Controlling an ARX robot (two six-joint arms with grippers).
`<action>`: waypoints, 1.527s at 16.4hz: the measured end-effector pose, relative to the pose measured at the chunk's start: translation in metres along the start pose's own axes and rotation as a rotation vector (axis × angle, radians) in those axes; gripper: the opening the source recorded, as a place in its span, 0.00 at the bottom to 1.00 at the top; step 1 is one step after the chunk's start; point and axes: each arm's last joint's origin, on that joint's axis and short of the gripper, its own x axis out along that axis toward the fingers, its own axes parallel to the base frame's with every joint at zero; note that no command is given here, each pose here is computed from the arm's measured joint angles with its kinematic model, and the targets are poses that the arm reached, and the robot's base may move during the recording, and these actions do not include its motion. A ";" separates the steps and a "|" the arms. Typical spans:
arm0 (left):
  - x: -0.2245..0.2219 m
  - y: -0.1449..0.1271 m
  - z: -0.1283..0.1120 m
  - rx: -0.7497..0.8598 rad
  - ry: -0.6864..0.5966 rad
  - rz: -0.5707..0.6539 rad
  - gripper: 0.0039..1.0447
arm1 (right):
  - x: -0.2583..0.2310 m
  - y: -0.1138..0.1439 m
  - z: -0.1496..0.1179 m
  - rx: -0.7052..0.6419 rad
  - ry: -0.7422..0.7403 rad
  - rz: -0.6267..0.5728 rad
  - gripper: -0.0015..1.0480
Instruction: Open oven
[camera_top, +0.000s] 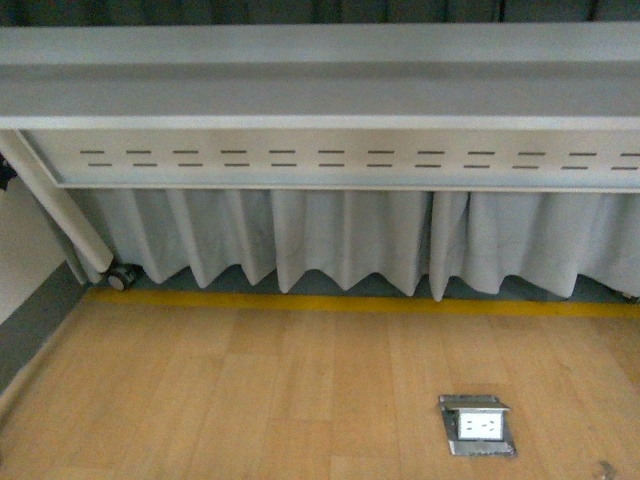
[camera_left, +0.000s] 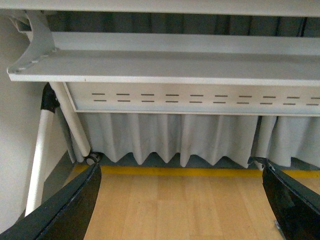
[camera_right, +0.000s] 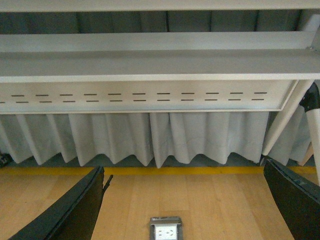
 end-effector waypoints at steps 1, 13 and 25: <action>0.000 0.000 0.000 0.000 0.001 -0.001 0.94 | 0.000 0.000 0.000 0.000 0.000 0.000 0.94; 0.000 0.000 0.000 0.000 0.002 -0.001 0.94 | 0.000 0.000 0.000 0.000 0.002 -0.001 0.94; 0.000 0.000 0.000 0.000 0.002 -0.001 0.94 | 0.000 0.000 0.000 0.000 0.002 -0.001 0.94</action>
